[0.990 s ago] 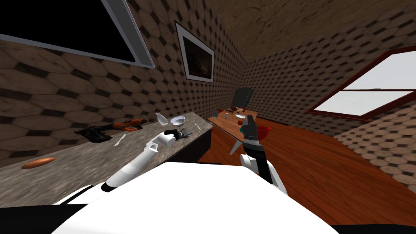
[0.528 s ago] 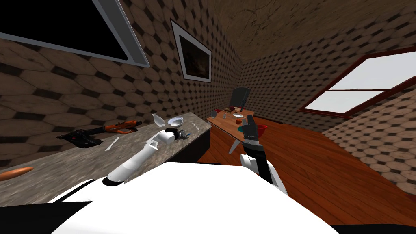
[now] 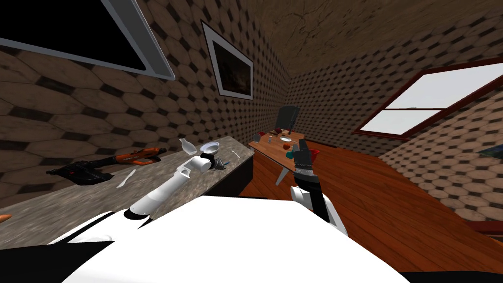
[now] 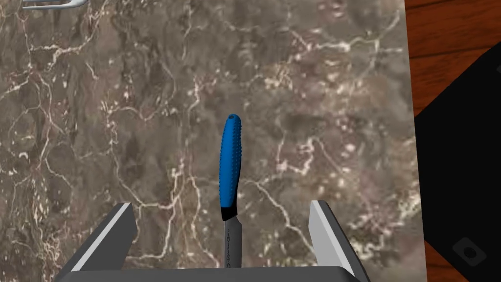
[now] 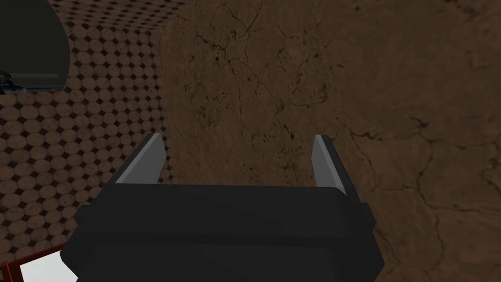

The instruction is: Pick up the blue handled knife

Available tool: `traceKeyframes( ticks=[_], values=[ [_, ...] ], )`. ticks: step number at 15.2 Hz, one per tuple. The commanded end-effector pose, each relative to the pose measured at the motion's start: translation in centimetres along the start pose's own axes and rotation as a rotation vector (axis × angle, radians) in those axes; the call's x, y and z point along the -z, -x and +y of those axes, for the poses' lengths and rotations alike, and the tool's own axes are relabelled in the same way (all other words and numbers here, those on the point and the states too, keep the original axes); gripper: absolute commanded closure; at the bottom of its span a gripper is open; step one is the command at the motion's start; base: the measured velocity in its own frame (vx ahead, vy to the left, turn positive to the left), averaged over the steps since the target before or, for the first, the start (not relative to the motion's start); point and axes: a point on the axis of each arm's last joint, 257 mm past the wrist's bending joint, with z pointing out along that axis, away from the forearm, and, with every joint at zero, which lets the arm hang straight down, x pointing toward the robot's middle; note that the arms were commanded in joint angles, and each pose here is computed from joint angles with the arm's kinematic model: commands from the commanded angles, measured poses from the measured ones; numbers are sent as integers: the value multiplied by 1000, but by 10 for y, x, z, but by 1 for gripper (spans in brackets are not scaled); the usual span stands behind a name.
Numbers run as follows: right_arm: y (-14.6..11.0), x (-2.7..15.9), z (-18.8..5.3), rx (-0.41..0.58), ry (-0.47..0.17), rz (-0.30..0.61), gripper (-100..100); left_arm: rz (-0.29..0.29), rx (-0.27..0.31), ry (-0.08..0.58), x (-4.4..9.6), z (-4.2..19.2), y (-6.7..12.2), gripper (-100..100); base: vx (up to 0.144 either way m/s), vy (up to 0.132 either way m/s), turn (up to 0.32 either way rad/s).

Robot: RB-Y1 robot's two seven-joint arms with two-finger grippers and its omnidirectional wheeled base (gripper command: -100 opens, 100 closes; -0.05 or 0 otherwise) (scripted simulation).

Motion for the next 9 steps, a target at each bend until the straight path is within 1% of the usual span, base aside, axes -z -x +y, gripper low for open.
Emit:
traceKeyframes(
  ticks=[1, 2, 5, 6, 7, 8, 9],
  values=[
    [0, 0, 0, 0, 0, 0, 0, 0, 0, 0, 0, 0, 0, -100, 2, 3, -20],
    [0, 0, 0, 0, 0, 0, 0, -5, 6, 1, -7, 1, 5, -100, 11, -3, -21],
    [0, 0, 0, 0, 0, 0, 0, -7, 10, -2, -16, 1, 10, -100, 25, -11, -33],
    [0, 0, 0, 0, 0, 0, 0, -7, 10, -2, -18, 2, 12, -100, 25, -10, -19],
    [0, 0, 0, 0, 0, 0, 0, -7, 11, -1, -14, 1, 10, -100, 15, -5, -6],
    [0, 0, 0, 0, 0, 0, 0, -7, 10, -1, -15, 1, 10, 100, 5, -2, 0],
    [0, 0, 0, 0, 0, 0, 0, -6, 9, -1, -15, 1, 10, 100, 0, 0, 0]
  ],
)
